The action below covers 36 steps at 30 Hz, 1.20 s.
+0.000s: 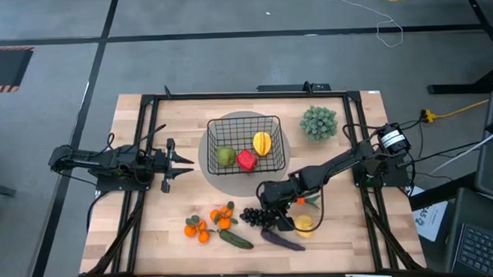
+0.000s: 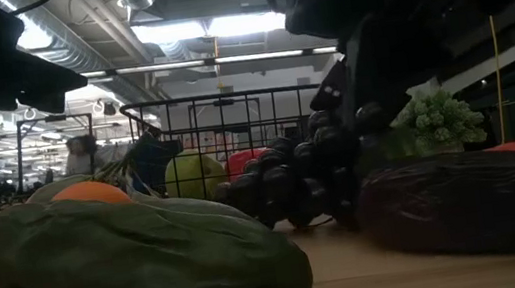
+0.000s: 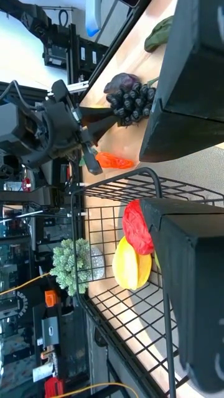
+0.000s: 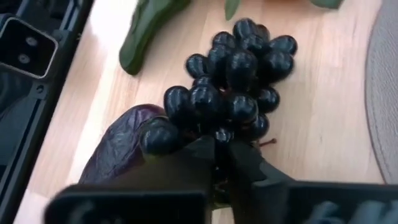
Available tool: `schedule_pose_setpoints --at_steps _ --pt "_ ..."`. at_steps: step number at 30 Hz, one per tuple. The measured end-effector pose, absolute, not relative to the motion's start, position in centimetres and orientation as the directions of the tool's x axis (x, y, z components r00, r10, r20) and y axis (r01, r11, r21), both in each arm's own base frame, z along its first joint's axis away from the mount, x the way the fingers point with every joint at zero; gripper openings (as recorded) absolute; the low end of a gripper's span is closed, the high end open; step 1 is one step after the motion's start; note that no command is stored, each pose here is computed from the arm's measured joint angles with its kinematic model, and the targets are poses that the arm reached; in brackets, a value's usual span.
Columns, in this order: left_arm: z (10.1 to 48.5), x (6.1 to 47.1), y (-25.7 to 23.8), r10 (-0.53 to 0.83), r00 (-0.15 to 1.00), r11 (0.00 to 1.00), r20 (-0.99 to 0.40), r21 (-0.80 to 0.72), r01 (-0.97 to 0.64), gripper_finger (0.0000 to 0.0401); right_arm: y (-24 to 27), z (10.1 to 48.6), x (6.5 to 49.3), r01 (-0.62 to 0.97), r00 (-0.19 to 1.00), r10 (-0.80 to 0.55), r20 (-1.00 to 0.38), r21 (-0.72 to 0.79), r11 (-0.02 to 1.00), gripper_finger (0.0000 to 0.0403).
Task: Build produce basket
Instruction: Put the violet grapes into the black wire basket
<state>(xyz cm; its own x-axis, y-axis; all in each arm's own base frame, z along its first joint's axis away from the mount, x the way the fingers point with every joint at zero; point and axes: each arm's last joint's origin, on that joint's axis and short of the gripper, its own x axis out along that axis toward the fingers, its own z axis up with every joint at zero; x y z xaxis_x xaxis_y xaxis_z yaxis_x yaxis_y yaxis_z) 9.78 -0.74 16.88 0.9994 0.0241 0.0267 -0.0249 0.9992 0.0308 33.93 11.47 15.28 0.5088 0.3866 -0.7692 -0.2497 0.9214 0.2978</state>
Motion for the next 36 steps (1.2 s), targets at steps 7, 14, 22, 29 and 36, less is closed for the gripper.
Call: schedule_pose_setpoints --at_steps 7,14,22,29,36 --pt "16.9 9.8 -0.7 0.024 0.999 0.999 0.027 0.031 -0.025 0.0094 11.7 16.0 34.4 -0.306 0.527 0.396 -0.752 0.267 0.914 0.0002" --pt "16.9 9.8 -0.7 0.024 0.999 0.999 0.027 0.031 -0.025 0.0094 12.0 18.5 35.5 -0.350 0.516 0.392 -0.761 0.230 0.908 0.0001" --pt "16.9 9.8 -0.7 0.024 0.999 0.999 0.027 0.031 -0.025 0.0094 12.0 24.5 36.9 -0.395 0.515 0.251 -0.820 0.033 0.918 0.0000" --pt "16.9 9.8 -0.7 0.024 0.999 0.999 0.027 0.031 -0.025 0.0094 10.8 31.7 37.4 -0.313 0.599 -0.004 -0.801 -0.239 0.919 0.0000" --pt "16.9 9.8 -0.7 0.024 0.999 0.999 0.027 0.031 -0.025 0.0094 7.9 39.0 36.8 -0.184 0.681 -0.154 -0.716 -0.372 0.910 0.0000"
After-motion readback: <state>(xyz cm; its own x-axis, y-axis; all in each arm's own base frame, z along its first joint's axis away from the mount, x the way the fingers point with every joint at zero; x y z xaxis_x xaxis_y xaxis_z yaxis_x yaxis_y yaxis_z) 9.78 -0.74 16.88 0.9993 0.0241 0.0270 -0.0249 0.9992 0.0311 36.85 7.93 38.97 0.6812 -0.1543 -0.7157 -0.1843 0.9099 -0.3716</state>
